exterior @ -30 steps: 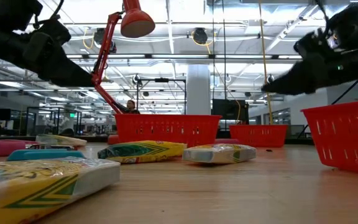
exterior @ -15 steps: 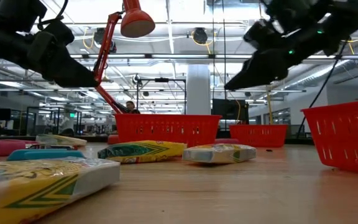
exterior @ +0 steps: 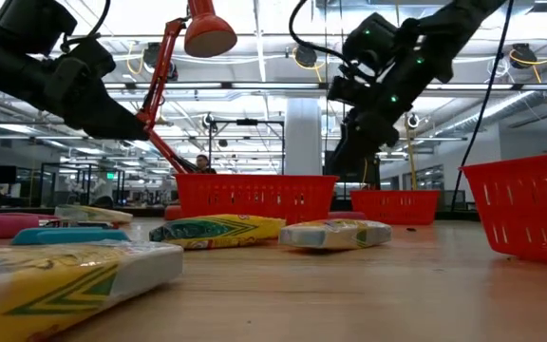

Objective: Pick & Place School Supplies
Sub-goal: Put the pink hole puncher into the middle red bin

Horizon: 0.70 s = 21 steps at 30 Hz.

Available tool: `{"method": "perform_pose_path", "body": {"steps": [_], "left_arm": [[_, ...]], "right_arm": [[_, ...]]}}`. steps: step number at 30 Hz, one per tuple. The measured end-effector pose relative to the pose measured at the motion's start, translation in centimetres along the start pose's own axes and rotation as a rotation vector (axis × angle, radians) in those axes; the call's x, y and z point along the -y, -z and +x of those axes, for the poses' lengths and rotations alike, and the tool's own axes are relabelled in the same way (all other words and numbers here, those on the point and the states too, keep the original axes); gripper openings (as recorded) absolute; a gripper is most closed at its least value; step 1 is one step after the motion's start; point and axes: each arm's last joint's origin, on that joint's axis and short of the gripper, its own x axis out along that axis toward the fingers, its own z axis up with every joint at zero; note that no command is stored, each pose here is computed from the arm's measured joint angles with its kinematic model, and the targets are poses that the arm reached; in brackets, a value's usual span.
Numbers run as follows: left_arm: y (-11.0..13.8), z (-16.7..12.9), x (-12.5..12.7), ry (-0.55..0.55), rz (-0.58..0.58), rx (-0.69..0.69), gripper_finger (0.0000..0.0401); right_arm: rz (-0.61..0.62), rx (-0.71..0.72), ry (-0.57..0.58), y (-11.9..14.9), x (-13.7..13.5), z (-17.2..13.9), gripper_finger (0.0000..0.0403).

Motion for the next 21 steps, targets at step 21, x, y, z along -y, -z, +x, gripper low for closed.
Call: {"method": "perform_pose_path", "body": {"steps": [21], "left_arm": [[-0.2, 0.0, -0.4, -0.003, 0.005, 0.019, 0.0285]], "right_arm": [[0.03, -0.152, -0.068, 1.8, 2.6, 4.3, 0.0222]]}}
